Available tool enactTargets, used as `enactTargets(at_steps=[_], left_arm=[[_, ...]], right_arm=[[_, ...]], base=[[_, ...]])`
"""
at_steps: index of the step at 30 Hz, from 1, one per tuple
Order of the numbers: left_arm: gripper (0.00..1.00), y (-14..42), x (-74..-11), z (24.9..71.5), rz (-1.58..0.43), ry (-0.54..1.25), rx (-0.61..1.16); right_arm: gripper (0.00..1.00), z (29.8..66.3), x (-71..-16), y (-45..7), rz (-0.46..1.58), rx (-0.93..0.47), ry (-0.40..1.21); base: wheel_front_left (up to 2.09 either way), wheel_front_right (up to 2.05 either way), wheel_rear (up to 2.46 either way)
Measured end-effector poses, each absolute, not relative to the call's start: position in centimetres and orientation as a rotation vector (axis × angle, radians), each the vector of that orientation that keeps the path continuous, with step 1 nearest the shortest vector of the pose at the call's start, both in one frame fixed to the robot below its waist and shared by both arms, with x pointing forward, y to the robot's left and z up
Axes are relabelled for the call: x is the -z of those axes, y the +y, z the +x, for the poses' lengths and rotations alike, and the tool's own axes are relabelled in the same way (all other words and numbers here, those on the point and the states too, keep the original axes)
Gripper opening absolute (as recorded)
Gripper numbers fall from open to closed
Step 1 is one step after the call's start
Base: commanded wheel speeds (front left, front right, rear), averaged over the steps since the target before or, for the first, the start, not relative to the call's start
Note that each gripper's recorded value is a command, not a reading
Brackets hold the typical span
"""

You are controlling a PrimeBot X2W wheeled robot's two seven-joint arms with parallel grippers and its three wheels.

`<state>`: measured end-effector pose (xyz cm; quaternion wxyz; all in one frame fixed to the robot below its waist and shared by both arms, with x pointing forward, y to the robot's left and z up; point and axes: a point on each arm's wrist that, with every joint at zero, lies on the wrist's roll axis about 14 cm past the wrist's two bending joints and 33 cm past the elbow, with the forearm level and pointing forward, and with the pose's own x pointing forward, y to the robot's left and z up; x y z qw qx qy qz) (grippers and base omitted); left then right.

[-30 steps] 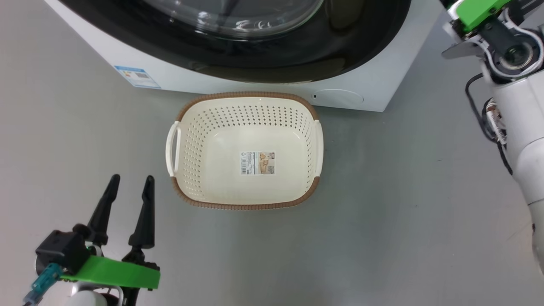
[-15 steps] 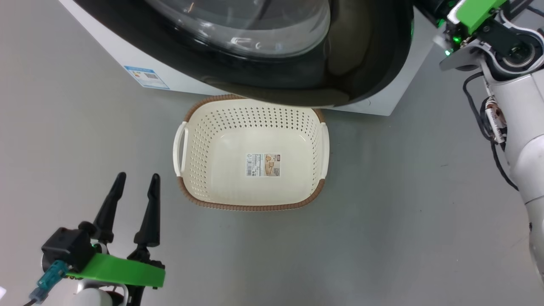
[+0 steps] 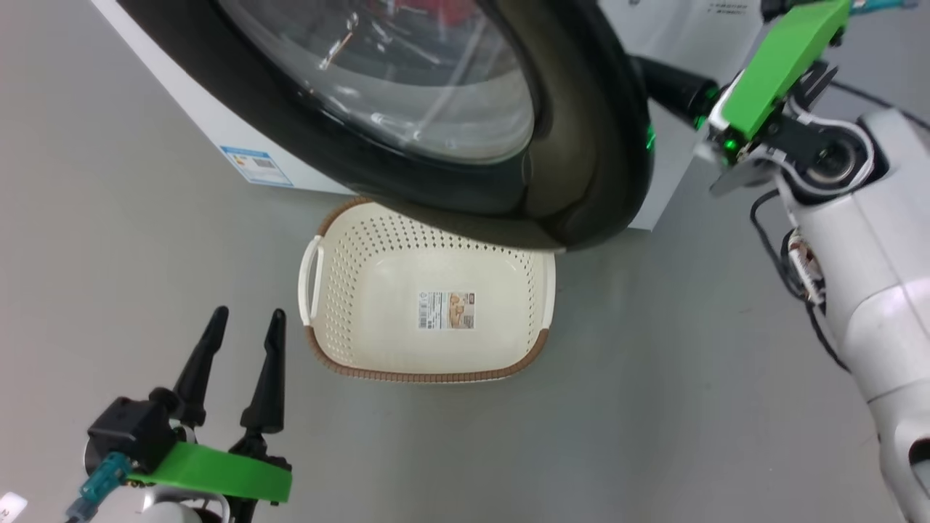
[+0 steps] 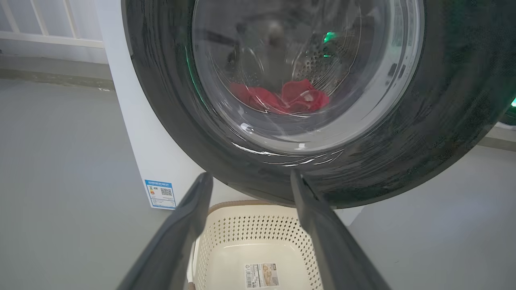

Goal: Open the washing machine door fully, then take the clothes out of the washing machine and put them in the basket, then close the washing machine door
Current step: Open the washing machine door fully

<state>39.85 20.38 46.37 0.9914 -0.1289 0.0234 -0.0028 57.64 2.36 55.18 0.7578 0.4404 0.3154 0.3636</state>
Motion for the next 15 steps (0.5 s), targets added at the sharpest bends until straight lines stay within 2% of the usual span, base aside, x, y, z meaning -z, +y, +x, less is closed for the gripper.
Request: enactTargets(at_steps=[15], left_arm=[[1.00,19.7,-47.0,36.3,-0.248,0.041,0.010]], right_arm=[[0.00,49.8,-55.2,4.4,0.908,-0.913,0.765]], base=[[0.00,0.00,0.00]])
